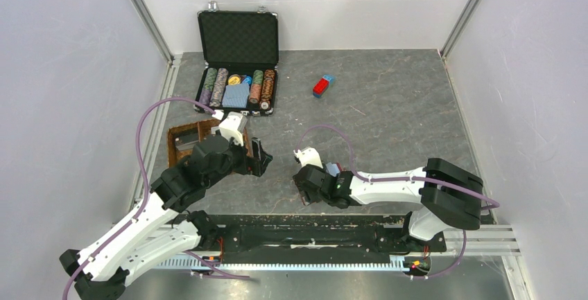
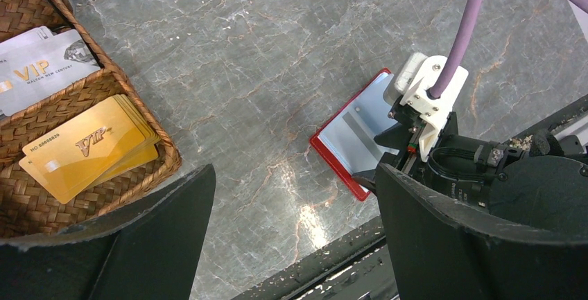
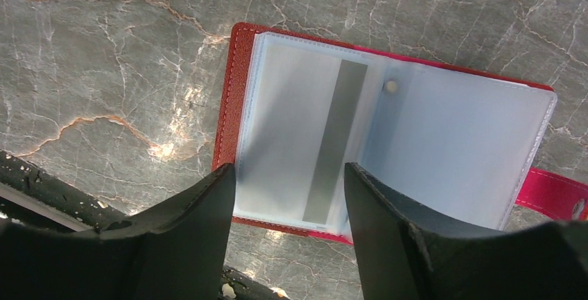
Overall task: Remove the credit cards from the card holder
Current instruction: Remove the credit card from the card holder.
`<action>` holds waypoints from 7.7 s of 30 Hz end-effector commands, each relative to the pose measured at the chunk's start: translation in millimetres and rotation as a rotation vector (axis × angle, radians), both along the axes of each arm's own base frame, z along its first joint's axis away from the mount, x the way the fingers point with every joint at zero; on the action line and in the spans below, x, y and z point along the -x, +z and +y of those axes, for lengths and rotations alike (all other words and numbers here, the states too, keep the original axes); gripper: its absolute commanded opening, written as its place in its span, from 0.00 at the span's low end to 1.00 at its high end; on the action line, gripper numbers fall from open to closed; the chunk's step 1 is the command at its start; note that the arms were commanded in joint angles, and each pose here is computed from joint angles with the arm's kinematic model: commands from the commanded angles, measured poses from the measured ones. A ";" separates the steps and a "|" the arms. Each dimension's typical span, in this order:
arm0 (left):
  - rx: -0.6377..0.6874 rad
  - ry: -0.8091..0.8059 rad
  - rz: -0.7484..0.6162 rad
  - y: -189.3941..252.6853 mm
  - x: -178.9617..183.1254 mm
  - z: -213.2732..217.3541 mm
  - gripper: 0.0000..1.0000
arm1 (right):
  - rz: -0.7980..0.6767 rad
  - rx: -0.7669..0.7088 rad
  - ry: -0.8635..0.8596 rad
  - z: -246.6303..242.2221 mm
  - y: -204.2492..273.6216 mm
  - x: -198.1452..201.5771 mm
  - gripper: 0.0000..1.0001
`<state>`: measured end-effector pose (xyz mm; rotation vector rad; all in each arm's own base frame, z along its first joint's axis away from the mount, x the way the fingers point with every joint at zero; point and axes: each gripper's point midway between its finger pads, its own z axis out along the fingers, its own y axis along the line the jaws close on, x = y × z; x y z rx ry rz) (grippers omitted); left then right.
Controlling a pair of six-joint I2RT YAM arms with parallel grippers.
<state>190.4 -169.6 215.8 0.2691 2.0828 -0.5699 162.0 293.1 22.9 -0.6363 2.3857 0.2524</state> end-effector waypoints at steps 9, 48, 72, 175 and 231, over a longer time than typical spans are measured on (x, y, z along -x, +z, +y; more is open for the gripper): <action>-0.029 -0.001 -0.058 8.4 -4.9 4.2 0.91 | -0.013 0.009 -0.017 2.3 -2.4 -2.6 0.58; -0.002 -0.163 0.344 -72.6 3.5 -69.6 0.44 | 0.078 -0.576 0.013 0.6 37.3 -2.4 0.46; -0.011 0.025 -0.082 11.3 -7.3 6.8 0.82 | -0.078 -0.060 -0.001 9.6 21.6 -10.5 0.67; 0.173 -0.241 0.513 -139.3 -13.1 -195.0 0.22 | -0.122 -0.448 -0.083 -76.5 72.1 -23.5 0.53; 0.297 -0.200 0.577 -181.6 19.6 -195.4 0.47 | 0.057 -0.404 -0.147 -88.1 -9.3 -6.8 0.28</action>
